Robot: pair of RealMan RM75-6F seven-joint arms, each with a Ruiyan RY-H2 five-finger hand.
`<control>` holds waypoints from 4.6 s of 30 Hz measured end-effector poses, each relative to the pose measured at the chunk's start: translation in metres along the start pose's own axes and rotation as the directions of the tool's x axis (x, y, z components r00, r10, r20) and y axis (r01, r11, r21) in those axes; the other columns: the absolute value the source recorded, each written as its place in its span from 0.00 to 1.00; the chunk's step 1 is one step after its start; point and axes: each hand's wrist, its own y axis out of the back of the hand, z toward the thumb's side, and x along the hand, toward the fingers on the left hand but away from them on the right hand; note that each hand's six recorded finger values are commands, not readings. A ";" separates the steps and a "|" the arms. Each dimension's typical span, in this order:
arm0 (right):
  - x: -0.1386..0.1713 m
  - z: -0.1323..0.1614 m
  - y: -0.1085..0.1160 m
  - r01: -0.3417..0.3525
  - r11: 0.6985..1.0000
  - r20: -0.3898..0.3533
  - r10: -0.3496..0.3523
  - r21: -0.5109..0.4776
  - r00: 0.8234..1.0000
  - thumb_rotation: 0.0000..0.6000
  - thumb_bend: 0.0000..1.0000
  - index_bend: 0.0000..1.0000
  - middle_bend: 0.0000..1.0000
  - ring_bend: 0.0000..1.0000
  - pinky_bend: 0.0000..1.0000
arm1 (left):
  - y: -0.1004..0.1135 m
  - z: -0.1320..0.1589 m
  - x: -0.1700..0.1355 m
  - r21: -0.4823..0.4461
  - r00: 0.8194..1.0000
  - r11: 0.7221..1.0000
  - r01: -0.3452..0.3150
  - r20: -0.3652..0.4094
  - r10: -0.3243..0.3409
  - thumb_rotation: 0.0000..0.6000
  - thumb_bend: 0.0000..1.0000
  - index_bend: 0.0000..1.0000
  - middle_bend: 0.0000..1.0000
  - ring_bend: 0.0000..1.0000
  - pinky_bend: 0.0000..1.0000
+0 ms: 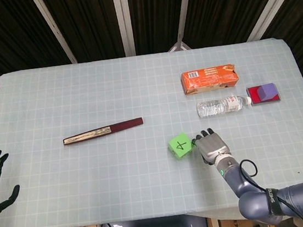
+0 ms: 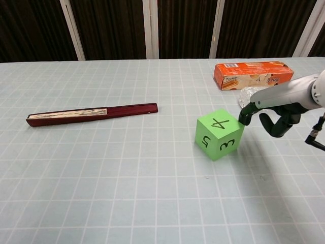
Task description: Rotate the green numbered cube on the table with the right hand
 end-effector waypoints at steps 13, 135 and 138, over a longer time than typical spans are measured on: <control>0.011 0.003 -0.010 -0.011 1.000 -0.030 0.012 0.019 0.999 1.00 0.99 0.23 0.18 0.08 0.00 | -0.001 0.001 0.000 0.000 1.000 1.000 0.002 0.003 -0.002 1.00 0.44 0.09 0.00 0.00 0.04; -0.014 0.133 0.017 -0.242 0.808 -0.334 0.060 -0.537 0.941 1.00 0.99 0.23 0.19 0.16 0.00 | 0.003 -0.004 0.001 -0.039 1.000 0.999 0.021 0.003 -0.021 1.00 0.44 0.09 0.00 0.00 0.04; -0.010 0.128 0.017 -0.240 0.814 -0.330 0.064 -0.529 0.942 1.00 0.99 0.23 0.19 0.17 0.00 | 0.002 -0.004 0.002 -0.039 1.000 0.999 0.023 0.001 -0.023 1.00 0.44 0.09 0.00 0.00 0.04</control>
